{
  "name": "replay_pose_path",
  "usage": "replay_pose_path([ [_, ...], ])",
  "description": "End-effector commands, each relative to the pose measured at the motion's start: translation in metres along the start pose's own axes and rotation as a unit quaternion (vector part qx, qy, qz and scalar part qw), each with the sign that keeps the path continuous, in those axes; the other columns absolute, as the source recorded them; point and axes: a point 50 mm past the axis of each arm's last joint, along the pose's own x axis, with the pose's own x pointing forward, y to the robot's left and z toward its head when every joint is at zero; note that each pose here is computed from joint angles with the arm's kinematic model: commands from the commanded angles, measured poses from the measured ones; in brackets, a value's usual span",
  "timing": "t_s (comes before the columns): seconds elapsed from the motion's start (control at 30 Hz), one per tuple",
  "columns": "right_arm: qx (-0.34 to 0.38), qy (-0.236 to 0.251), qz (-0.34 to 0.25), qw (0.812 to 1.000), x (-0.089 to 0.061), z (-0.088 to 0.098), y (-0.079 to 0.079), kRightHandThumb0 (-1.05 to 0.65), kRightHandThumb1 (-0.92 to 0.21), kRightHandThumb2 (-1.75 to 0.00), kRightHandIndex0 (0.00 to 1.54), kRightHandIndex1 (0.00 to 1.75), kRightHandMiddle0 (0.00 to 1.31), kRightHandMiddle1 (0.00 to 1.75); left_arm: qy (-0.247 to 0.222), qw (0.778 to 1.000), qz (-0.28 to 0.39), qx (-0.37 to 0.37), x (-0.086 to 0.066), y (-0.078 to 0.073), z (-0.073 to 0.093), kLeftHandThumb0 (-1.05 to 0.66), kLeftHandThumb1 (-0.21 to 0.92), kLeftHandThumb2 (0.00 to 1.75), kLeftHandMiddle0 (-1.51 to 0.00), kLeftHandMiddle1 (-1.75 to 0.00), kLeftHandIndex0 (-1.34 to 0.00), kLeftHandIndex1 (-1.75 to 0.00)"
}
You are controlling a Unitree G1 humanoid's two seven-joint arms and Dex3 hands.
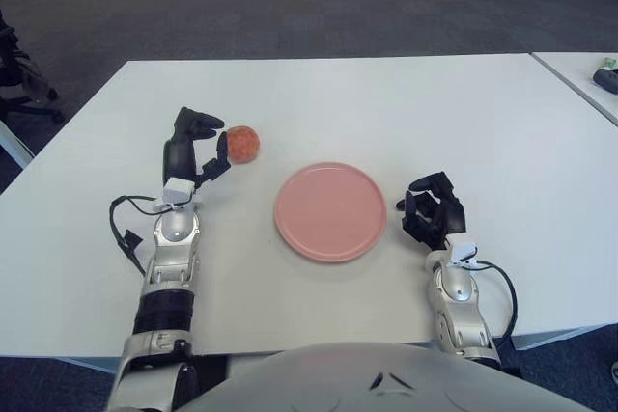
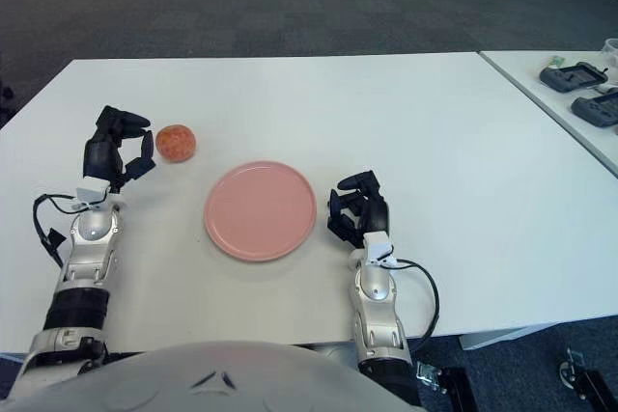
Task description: Put the apple into the plate.
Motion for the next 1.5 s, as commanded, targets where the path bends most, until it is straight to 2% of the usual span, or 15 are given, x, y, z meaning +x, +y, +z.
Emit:
replay_pose_path([
  [0.0,-0.01,0.011,-0.001,1.0,-0.001,-0.004,0.0,-0.38,-0.67,-0.88,0.63,1.34,0.34,1.75,-0.037,0.998,-0.024,0.033,0.009,-0.003,0.009,-0.43,0.78,0.77,-0.09,-1.26,-0.1,-1.51],
  [0.03,-0.011,0.011,0.0,1.0,-0.001,-0.004,0.0,-0.38,-0.66,-0.89,0.62,1.34,0.35,1.75,-0.037,0.998,-0.03,0.043,0.011,-0.002,0.008,-0.46,0.72,0.86,-0.05,-1.18,-0.07,-1.41],
  [0.1,-0.014,0.01,0.0,1.0,-0.001,-0.004,-0.001,-0.38,-0.66,-0.89,0.62,1.35,0.35,1.75,-0.032,0.997,-0.042,0.064,0.014,0.001,0.005,-0.53,0.65,0.91,-0.03,-1.0,-0.03,-1.27],
  [0.17,-0.017,0.01,0.0,1.0,0.0,-0.004,-0.001,-0.38,-0.65,-0.9,0.61,1.35,0.35,1.75,-0.025,0.993,-0.063,0.096,0.017,0.004,0.002,-0.65,0.6,0.88,-0.01,-0.66,-0.01,-0.94],
  [0.2,-0.018,0.01,0.0,1.0,0.0,-0.003,-0.001,-0.38,-0.65,-0.9,0.61,1.35,0.35,1.75,-0.026,0.99,-0.073,0.115,0.019,0.005,0.001,-0.67,0.6,0.87,-0.01,-0.6,-0.01,-0.87],
  [0.23,-0.018,0.01,0.0,1.0,0.0,-0.003,-0.001,-0.38,-0.65,-0.9,0.61,1.35,0.35,1.75,-0.028,0.988,-0.079,0.126,0.02,0.005,0.001,-0.73,0.58,0.85,0.0,-0.45,-0.01,-0.7],
  [0.4,-0.018,0.01,0.0,1.0,0.0,-0.004,-0.001,-0.39,-0.65,-0.9,0.62,1.35,0.35,1.75,-0.042,0.981,-0.098,0.164,0.023,0.004,0.001,-0.85,0.57,0.79,0.0,-0.13,0.0,-0.31],
  [0.5,-0.018,0.009,-0.001,1.0,0.0,-0.004,-0.001,-0.38,-0.66,-0.89,0.62,1.34,0.35,1.75,-0.052,0.973,-0.128,0.186,0.035,-0.007,-0.001,-0.92,0.54,0.77,0.0,-0.04,0.0,-0.14],
  [0.77,-0.016,0.006,0.0,1.0,0.001,-0.003,-0.001,-0.38,-0.66,-0.9,0.64,1.33,0.35,1.75,-0.039,0.959,-0.193,0.205,0.049,-0.014,-0.017,-0.98,0.5,0.77,0.0,0.0,0.0,-0.05],
  [1.13,-0.015,0.009,-0.004,1.0,0.002,-0.003,-0.002,-0.39,-0.64,-0.92,0.64,1.33,0.36,1.75,-0.014,0.926,-0.278,0.254,0.054,-0.023,-0.03,-1.04,0.53,0.73,0.0,0.0,0.0,0.0],
  [1.47,-0.015,0.009,-0.003,1.0,0.001,-0.003,-0.003,-0.39,-0.62,-0.94,0.62,1.35,0.38,1.75,0.036,0.904,-0.328,0.272,0.055,-0.028,-0.042,-1.04,0.53,0.68,0.0,0.0,0.0,0.0],
])
